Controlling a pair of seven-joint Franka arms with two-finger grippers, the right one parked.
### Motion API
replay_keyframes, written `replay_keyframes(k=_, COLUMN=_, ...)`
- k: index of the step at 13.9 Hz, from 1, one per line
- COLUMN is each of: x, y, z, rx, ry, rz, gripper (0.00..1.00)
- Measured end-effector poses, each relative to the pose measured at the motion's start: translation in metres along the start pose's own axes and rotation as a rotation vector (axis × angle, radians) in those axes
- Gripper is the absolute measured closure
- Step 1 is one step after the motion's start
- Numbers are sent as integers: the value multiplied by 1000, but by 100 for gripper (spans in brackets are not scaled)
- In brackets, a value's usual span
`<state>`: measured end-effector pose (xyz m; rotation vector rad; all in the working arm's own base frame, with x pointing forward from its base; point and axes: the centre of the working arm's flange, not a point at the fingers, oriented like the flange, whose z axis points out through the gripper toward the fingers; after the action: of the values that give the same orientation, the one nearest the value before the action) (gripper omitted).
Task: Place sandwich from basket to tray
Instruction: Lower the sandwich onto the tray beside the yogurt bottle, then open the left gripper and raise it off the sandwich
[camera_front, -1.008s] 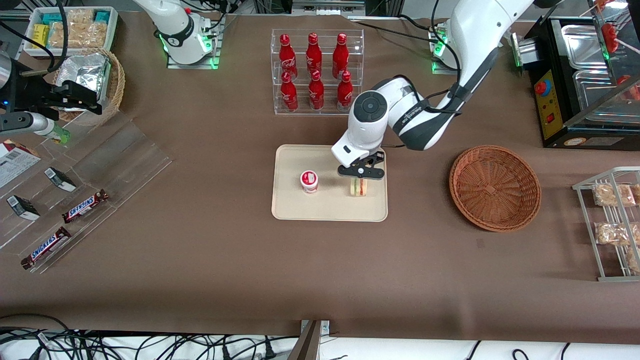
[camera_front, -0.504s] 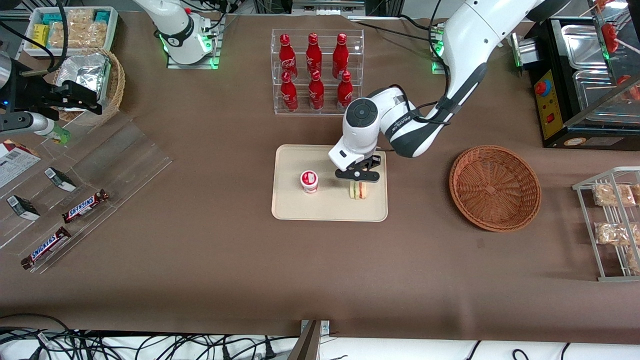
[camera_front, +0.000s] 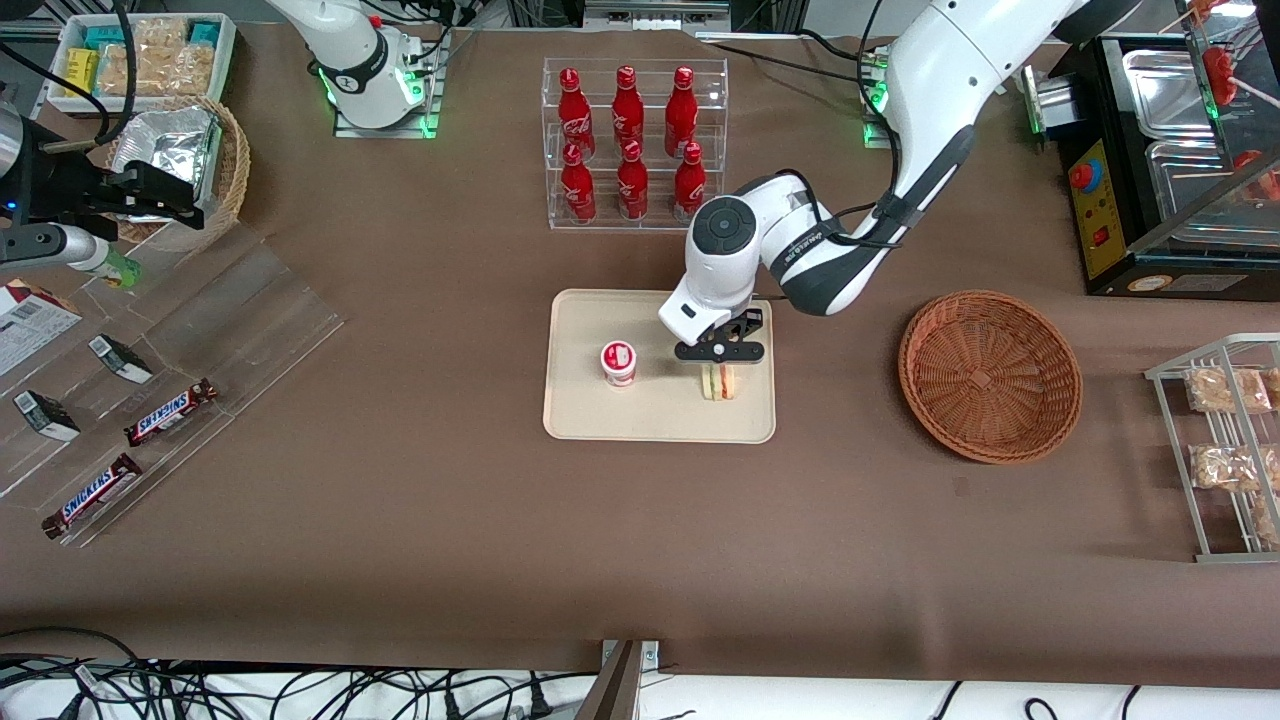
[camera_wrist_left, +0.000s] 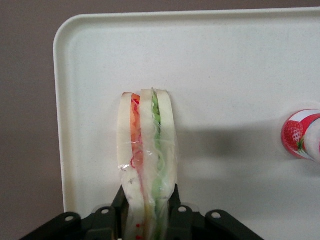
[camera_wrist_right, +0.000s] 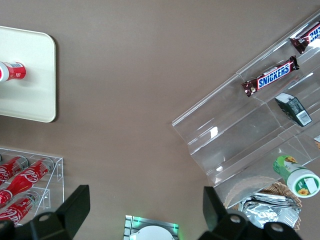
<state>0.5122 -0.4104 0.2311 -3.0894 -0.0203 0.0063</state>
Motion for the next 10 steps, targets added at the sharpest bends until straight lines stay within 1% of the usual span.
replay_keyframes(k=4, x=3, y=0, z=-5, rx=-1, ry=6, rz=-11, gripper=19)
replay_keyframes(k=5, x=4, y=0, z=-8, rx=9, ry=3, rz=-14, gripper=8)
replay_keyframes(k=6, x=7, y=-2, z=-14, rx=26, ry=2, rz=-23, gripper=0)
replay_keyframes(k=7, x=12, y=-4, z=-25, rx=43, ry=3, rz=-32, gripper=0)
replay_keyframes(k=8, x=17, y=-5, z=-39, rx=53, ry=6, rz=-49, gripper=0)
replay_keyframes(k=10, x=33, y=-11, z=-78, rx=58, ry=11, rz=-102, gripper=0)
